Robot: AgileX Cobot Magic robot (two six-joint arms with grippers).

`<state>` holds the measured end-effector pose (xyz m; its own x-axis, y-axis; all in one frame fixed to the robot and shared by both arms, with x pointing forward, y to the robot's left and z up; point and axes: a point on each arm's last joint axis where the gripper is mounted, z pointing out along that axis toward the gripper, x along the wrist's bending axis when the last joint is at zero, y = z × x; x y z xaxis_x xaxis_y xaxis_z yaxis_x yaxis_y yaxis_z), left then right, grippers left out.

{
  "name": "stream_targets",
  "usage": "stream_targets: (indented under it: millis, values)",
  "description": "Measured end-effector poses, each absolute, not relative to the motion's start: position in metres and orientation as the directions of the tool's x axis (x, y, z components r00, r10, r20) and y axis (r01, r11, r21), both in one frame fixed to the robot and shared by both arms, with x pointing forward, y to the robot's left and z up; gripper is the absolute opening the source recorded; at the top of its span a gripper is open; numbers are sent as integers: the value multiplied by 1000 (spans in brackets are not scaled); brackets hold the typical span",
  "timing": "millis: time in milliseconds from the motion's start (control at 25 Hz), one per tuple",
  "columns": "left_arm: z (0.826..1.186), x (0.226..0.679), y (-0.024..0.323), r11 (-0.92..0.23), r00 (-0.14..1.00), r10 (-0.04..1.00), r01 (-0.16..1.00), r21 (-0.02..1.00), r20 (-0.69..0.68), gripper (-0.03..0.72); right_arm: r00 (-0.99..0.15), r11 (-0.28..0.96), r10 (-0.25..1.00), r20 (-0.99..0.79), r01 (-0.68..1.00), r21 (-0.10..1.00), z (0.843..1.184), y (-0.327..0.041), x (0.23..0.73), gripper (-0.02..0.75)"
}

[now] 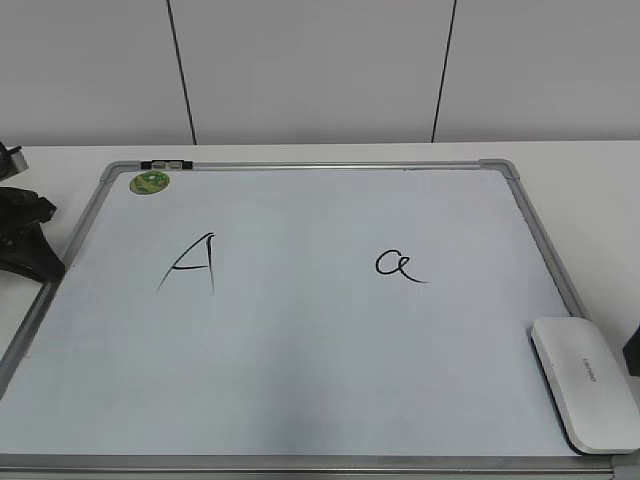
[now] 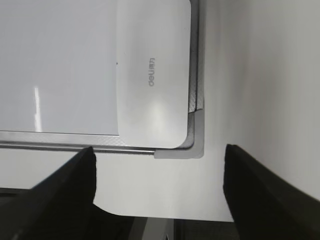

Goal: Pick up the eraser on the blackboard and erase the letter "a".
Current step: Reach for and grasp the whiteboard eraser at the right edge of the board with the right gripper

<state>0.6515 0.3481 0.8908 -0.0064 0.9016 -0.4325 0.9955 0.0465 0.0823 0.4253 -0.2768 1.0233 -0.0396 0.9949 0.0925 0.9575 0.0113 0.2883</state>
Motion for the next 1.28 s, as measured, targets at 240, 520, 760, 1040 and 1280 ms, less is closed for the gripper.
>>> stream_targets:
  millis: [240, 520, 760, 1040, 1280]
  values:
    - [891, 651, 348, 47, -6, 902, 996, 82, -433, 34, -27, 3, 995, 98, 972, 236, 998, -267, 447, 587]
    - [891, 651, 348, 47, -6, 902, 996, 82, -433, 34, -12, -7, 996, 93, 979, 202, 972, -265, 467, 588]
    - [891, 651, 348, 47, -6, 902, 996, 82, -433, 34, -5, -11, 996, 87, 983, 185, 953, -263, 480, 636]
    - [891, 651, 348, 47, -6, 902, 996, 82, -433, 34, -9, -7, 996, 84, 982, 186, 946, -262, 494, 641]
    - [891, 651, 348, 47, -6, 902, 996, 82, -433, 34, -24, 11, 997, 78, 987, 163, 939, -261, 498, 641]
